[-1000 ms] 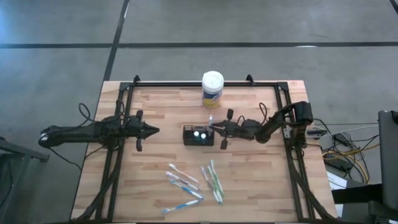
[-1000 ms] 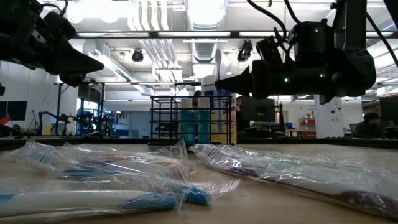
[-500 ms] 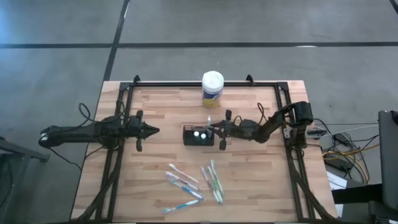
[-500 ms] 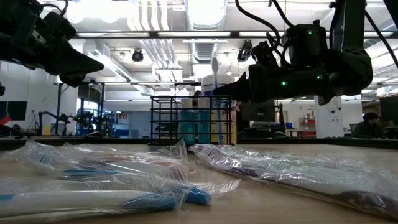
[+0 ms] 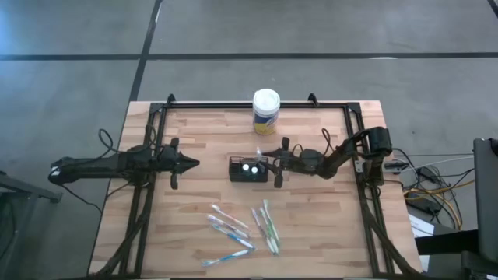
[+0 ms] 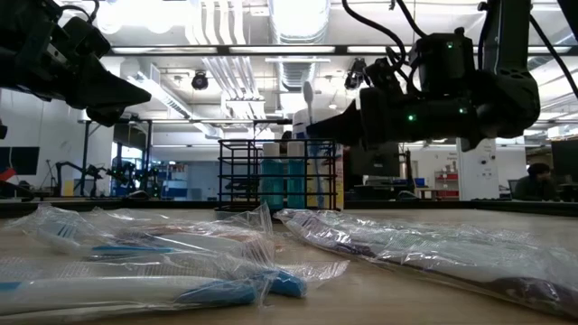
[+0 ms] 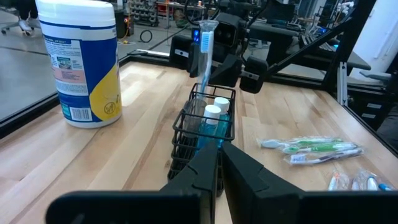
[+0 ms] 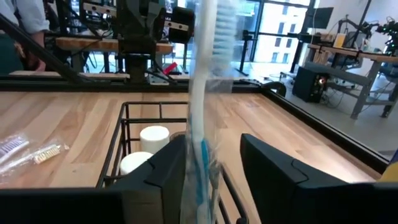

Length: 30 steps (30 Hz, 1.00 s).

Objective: Pick & Place toothbrushing station
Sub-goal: Put the top right blue toothbrush into the black wire organizer, then put the orange toothbrush into the black wire organizer

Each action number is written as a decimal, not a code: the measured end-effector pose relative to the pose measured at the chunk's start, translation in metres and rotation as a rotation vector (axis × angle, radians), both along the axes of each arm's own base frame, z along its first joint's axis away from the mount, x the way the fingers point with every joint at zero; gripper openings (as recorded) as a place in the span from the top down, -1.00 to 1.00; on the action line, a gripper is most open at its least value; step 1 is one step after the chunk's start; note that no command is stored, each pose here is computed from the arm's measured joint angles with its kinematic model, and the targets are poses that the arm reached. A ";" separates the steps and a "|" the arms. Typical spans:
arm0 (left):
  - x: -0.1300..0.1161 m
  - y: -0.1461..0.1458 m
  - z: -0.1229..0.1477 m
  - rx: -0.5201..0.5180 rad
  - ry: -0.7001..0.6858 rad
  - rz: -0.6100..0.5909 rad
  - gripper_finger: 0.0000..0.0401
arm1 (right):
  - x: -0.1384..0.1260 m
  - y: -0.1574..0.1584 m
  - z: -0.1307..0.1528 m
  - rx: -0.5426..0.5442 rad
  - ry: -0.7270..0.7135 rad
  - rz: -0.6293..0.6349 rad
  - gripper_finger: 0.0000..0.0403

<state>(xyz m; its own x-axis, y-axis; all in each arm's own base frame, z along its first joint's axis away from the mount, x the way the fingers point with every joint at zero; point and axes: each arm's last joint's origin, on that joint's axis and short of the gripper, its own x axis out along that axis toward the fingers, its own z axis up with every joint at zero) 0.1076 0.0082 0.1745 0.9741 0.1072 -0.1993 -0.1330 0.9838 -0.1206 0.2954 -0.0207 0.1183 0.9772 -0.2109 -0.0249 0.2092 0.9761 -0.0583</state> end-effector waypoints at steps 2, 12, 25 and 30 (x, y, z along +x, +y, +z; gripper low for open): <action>0.000 0.000 0.000 0.000 0.000 0.000 0.87 | 0.000 0.000 0.002 0.004 -0.010 0.001 0.20; 0.000 0.000 0.000 -0.001 0.000 0.000 0.87 | -0.012 0.004 0.037 0.021 -0.096 0.015 0.01; 0.000 0.000 -0.002 -0.005 0.021 -0.002 0.87 | -0.116 0.025 0.101 -0.072 -0.313 0.092 0.38; 0.000 0.000 -0.002 0.006 0.024 -0.005 0.87 | -0.150 0.025 0.101 -0.077 -0.250 0.085 0.76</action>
